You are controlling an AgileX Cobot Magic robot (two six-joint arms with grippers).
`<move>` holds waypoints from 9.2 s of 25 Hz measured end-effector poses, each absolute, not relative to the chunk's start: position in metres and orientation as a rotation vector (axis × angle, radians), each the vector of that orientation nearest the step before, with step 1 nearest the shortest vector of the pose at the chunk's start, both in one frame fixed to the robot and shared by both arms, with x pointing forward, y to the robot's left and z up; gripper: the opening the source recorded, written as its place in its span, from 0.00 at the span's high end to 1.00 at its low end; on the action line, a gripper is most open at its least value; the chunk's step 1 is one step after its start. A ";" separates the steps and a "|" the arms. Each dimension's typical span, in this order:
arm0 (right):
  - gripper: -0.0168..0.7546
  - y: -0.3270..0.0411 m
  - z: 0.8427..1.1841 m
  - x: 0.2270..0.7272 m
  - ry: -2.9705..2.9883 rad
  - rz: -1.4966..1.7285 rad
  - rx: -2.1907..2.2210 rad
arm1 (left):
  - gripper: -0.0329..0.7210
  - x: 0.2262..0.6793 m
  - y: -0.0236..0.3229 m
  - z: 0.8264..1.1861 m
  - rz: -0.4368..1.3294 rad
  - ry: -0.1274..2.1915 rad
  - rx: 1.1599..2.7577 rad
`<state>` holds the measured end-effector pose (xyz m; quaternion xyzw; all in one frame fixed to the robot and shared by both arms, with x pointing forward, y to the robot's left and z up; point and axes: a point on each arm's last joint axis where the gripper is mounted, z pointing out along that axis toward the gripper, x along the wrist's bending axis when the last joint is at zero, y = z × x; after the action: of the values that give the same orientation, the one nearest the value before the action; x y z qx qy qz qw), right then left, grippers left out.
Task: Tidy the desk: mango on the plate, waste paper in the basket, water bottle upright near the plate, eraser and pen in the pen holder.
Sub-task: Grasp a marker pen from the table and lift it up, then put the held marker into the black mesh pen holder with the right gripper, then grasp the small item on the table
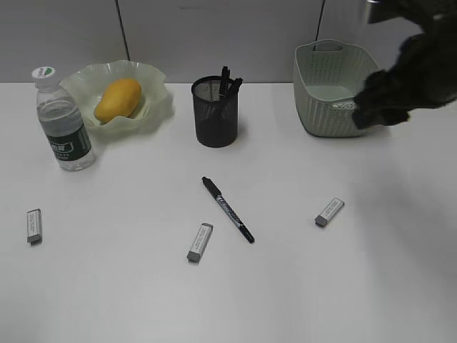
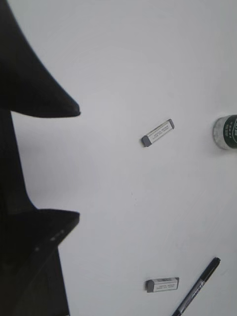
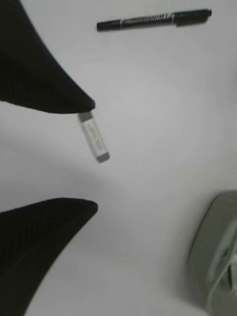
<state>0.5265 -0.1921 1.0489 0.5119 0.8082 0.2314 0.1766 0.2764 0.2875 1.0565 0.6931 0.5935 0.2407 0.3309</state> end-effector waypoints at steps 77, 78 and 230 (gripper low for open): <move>0.79 0.024 0.891 0.616 2.739 0.302 1.298 | 0.43 0.276 0.287 1.056 0.627 1.553 1.814; 0.79 0.026 0.899 0.618 2.734 0.326 1.283 | 0.43 0.276 0.287 1.056 0.627 1.553 1.814; 0.38 -0.288 1.067 0.265 1.926 1.021 1.471 | 0.29 0.504 0.272 0.979 0.114 2.146 1.805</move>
<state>0.2655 -0.2881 1.0667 0.5410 0.7087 0.3755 0.2532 0.5041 0.2724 0.9786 0.6342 0.7540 0.0402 0.1666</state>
